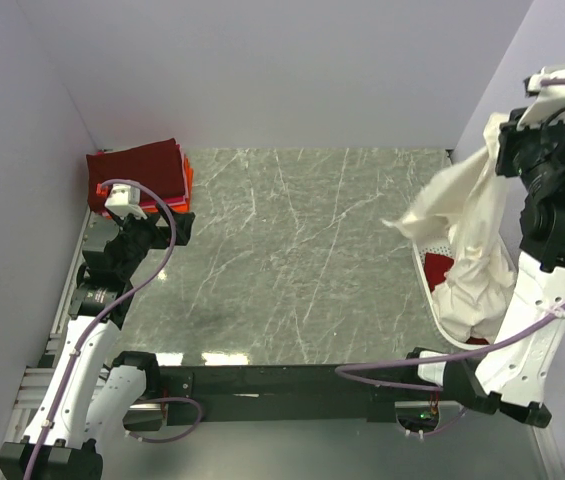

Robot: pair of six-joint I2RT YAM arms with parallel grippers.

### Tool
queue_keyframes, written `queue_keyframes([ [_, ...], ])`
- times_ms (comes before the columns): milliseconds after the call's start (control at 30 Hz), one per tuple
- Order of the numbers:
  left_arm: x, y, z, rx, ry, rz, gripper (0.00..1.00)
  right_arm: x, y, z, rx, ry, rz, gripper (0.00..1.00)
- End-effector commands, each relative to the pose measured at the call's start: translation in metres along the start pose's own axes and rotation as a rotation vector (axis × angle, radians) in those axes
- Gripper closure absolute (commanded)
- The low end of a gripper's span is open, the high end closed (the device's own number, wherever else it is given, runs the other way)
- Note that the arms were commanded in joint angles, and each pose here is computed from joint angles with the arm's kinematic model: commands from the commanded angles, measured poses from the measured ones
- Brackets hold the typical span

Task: Fold and stack the t-shirts
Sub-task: Grab the tshirt from the pile, then move the tshirt to the center of the board

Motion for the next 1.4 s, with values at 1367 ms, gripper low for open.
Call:
queue_keyframes([
  [1367, -0.256, 0.004, -0.106, 0.223, -0.057, -0.899, 0.01, 0.114, 0.034, 0.245, -0.832, -0.266, 0.572, 1.0],
])
Point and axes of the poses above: each gripper's point midway between its finger pads, its own y axis back along the fingers, its own x axis along the line the jaws close on, z = x × y, the point moved 1 cm from there along y, back along the fingers, and after that the axes turned 5 degrees about y, right-handed, at the moved point
